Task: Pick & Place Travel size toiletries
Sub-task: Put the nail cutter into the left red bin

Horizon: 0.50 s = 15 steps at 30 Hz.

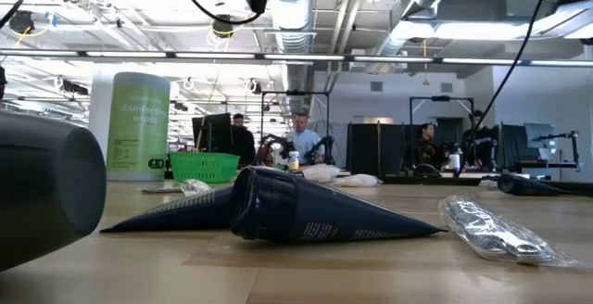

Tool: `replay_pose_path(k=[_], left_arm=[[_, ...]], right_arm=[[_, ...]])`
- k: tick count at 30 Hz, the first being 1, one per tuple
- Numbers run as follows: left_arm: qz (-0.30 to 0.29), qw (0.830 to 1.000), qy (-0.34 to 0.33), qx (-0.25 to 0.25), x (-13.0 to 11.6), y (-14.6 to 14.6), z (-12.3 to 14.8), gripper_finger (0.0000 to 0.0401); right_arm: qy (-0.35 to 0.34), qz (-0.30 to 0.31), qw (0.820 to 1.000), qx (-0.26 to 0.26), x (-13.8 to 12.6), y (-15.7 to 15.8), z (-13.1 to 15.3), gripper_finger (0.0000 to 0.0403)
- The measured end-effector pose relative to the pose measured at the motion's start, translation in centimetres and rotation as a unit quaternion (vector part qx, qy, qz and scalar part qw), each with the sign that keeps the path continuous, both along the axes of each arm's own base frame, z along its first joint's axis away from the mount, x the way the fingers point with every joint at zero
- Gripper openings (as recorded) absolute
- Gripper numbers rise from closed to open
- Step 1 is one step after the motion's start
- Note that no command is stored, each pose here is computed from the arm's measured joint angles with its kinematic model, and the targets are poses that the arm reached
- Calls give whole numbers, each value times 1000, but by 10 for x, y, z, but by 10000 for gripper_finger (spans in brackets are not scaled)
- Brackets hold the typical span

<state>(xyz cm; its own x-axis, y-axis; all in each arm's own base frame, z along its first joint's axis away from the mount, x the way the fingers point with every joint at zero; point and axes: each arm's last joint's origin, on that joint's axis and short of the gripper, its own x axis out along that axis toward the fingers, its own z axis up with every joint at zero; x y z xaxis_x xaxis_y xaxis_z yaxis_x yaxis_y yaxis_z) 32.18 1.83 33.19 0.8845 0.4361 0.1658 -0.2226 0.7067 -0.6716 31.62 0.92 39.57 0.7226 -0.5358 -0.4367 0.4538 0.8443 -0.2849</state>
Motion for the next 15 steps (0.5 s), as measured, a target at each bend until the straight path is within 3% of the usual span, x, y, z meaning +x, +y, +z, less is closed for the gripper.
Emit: replay_pose_path(k=[15], left_arm=[[-23,1000,9,-1,20,5,-4,159]], right_arm=[[12,-6,1000,-5,-1,0,-2,61]])
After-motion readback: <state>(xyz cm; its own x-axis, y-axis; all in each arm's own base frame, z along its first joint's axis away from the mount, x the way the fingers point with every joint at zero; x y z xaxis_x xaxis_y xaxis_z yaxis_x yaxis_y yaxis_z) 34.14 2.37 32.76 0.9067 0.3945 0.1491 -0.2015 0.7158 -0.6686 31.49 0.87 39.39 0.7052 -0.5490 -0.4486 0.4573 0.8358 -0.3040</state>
